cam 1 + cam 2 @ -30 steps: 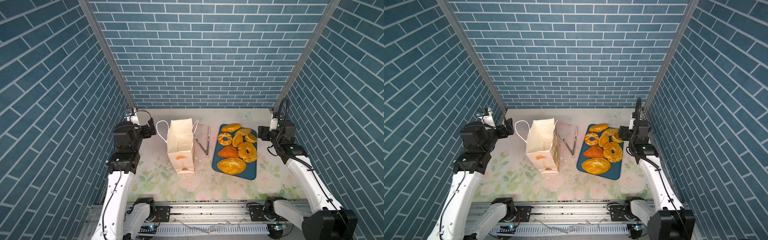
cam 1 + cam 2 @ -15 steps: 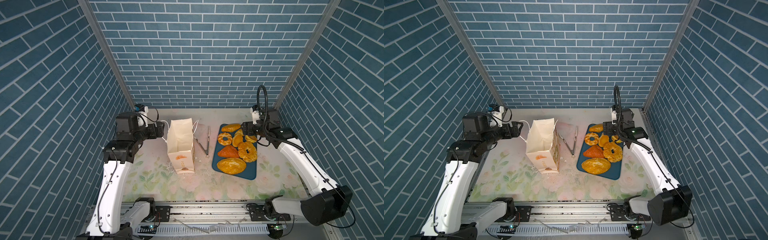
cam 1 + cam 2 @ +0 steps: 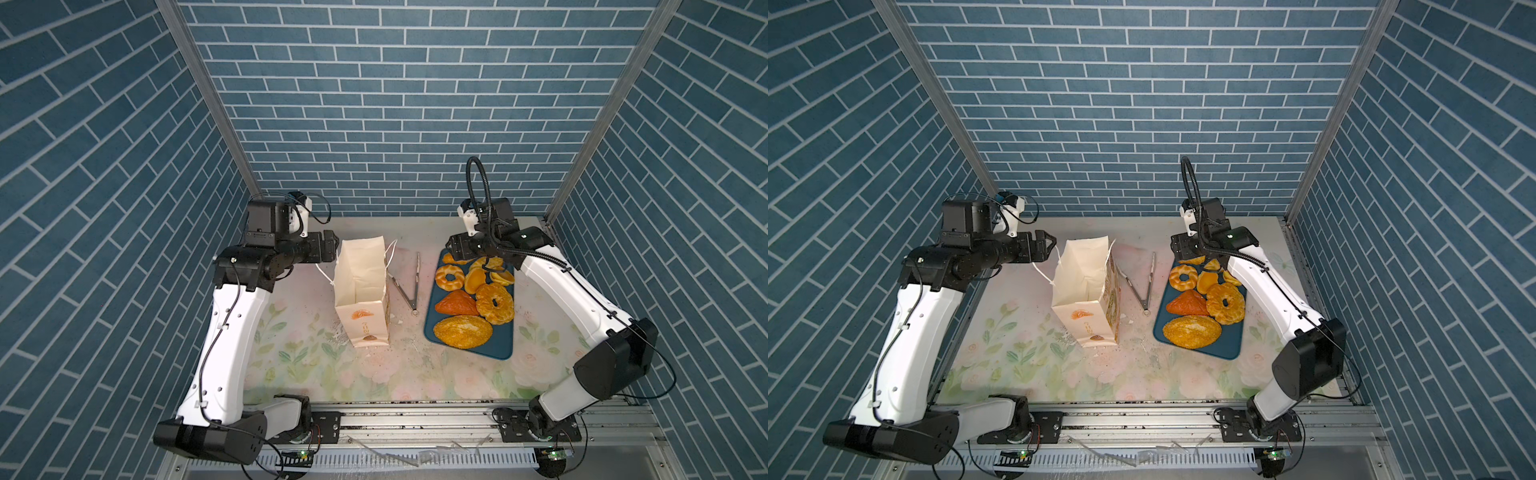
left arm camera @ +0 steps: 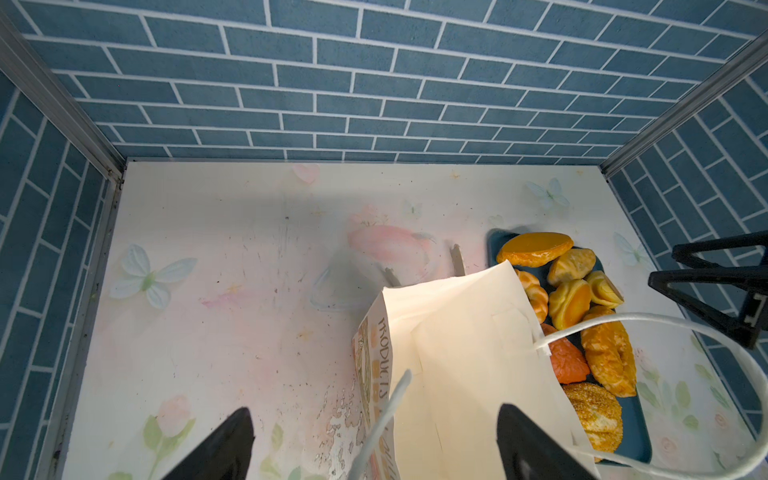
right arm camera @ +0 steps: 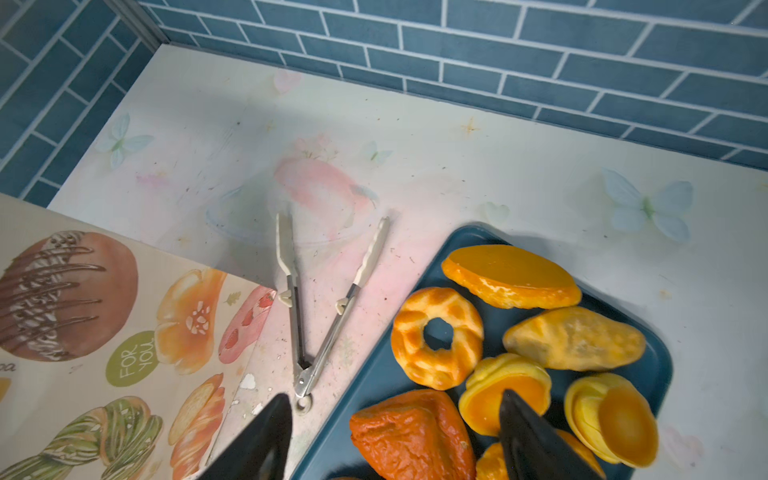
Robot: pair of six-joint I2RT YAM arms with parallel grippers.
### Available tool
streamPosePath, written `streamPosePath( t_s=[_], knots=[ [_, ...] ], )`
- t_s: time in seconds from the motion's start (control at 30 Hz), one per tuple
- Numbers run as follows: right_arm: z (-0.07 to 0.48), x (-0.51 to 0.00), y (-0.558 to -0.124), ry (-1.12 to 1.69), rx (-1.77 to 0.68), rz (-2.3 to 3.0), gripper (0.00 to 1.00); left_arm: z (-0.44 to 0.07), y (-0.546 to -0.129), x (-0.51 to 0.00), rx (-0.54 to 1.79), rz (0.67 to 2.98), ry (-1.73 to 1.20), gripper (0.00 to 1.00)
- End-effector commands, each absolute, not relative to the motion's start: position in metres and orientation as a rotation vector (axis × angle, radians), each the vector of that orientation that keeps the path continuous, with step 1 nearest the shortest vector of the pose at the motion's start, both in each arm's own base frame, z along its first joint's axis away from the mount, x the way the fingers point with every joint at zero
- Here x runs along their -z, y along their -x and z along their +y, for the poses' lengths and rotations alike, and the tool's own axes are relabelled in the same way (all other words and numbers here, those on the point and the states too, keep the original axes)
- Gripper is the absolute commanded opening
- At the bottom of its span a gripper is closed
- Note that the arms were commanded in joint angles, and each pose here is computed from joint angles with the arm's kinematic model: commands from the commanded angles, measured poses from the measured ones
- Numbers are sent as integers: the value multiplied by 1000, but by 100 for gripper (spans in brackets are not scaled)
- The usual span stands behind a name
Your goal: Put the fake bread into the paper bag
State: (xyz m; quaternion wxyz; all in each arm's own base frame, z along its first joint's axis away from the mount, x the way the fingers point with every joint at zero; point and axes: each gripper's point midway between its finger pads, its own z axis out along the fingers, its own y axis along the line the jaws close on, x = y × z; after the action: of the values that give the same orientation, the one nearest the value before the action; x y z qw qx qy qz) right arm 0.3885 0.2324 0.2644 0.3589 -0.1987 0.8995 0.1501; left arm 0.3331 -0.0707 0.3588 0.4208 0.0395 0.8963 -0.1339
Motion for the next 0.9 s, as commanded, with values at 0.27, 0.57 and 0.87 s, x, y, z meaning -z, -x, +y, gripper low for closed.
streamPosePath(
  t_s=[0.27, 0.57, 0.87],
  knots=[
    [299, -255, -378, 716, -554, 2317, 72, -64, -334, -334, 251, 2406, -114, 74],
    [365, -246, -352, 905, -761, 2333, 69, -71, -337, -319, 366, 2376, 17, 9],
    [398, -261, -368, 897, -854, 2356, 69, -54, -345, -332, 424, 2174, 304, 0]
  ],
)
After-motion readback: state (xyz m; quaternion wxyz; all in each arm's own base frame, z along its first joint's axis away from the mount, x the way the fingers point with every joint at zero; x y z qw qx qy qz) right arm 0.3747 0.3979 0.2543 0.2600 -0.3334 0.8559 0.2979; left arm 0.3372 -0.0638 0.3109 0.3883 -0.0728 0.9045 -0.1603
